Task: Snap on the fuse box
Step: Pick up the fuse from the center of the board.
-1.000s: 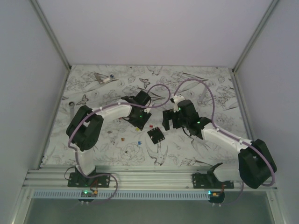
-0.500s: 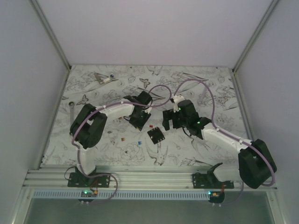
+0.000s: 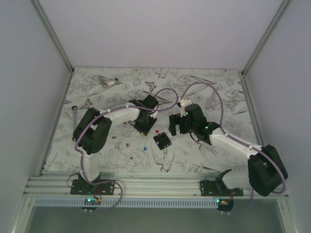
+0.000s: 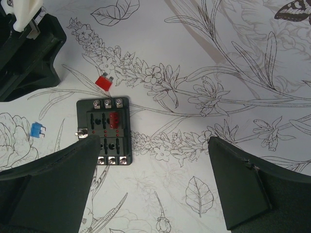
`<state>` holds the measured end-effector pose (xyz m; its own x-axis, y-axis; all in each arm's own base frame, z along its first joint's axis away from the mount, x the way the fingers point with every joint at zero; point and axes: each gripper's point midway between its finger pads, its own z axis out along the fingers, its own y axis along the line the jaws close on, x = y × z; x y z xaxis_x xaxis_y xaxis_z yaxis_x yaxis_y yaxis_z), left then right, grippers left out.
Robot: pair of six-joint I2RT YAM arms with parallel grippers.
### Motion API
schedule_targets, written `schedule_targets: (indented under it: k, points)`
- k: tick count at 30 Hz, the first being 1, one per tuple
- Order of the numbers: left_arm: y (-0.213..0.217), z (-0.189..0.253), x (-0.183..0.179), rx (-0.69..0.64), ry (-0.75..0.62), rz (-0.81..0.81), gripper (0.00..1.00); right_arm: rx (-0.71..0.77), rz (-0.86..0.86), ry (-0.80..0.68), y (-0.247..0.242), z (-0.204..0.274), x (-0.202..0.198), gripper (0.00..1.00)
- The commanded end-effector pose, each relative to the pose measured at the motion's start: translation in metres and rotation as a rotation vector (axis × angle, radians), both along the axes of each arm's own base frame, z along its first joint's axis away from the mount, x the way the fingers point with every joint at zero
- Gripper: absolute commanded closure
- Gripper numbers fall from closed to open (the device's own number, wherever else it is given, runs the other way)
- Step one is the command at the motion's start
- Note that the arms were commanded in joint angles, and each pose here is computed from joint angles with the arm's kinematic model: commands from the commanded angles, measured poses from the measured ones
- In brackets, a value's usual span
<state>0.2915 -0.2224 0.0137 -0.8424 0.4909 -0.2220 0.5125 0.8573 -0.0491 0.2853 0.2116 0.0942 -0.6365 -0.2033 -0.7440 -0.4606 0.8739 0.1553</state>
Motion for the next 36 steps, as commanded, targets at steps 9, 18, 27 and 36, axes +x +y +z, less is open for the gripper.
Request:
schedule_targets:
  k: [9,18,27,36]
  points:
    - [-0.003,0.0,-0.021,-0.036,0.087,-0.098,0.57,0.03,0.017,-0.038,0.008,0.01,0.005,0.0]
    - [0.005,-0.002,-0.031,-0.008,0.117,-0.125,0.6,0.031,0.014,-0.04,0.007,0.011,0.005,0.0]
    - [0.009,0.0,-0.035,0.009,0.121,-0.139,0.59,0.035,0.012,-0.04,0.007,0.011,0.004,0.0]
    - [0.004,-0.005,-0.026,0.033,0.109,-0.129,0.61,0.038,0.013,-0.04,0.007,0.011,0.004,0.0]
